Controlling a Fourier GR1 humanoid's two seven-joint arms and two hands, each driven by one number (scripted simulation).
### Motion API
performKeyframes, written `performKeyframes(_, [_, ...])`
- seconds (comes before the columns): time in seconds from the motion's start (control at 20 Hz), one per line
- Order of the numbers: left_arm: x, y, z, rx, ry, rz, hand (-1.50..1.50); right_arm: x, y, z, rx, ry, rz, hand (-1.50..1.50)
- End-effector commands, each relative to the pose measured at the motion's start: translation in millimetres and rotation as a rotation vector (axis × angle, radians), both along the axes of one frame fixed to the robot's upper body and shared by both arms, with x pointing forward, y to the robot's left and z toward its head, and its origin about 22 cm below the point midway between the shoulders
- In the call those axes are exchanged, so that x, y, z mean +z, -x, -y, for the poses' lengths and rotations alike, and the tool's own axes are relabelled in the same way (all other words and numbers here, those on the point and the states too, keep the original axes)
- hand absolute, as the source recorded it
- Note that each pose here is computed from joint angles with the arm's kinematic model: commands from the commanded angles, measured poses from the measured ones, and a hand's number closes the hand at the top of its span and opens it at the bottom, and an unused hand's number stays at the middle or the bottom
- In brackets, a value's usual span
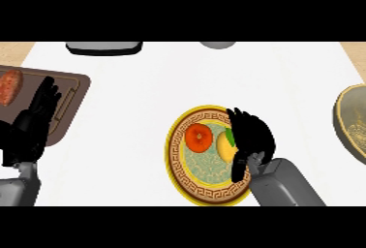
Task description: Pick the lemon from the plate and place it in the bowl
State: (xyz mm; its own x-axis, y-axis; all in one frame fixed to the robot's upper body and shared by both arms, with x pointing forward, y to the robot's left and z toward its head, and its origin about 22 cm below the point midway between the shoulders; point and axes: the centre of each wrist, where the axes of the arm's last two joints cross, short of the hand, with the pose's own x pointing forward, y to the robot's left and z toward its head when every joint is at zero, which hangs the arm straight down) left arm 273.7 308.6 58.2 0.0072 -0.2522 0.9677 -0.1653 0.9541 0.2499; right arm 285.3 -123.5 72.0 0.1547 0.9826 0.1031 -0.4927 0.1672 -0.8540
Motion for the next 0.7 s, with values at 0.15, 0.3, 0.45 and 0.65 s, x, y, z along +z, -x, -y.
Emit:
performKeyframes(0.15, [6.2,-13.3,10.4,0.010,-0.022,-0.008,0.00,-22.4,18.2,-12.1,-0.046,0.002,0.023,-1.50])
performKeyframes(0.3, [-3.5,-3.9,-3.8,0.002,0.010,-0.004,0.00,-19.3,-6.9,-0.7,-0.043,0.027,0.003,-1.50])
performKeyframes(0.45, [10.0,5.0,11.3,-0.015,0.002,0.000,0.00,-31.4,-18.3,-5.1,-0.060,0.037,-0.015,-1.50])
performKeyframes(0.65, [-5.1,-25.0,-4.8,-0.006,0.010,0.003,0.00,-29.3,-22.4,-6.6,-0.039,-0.040,-0.088,1.50])
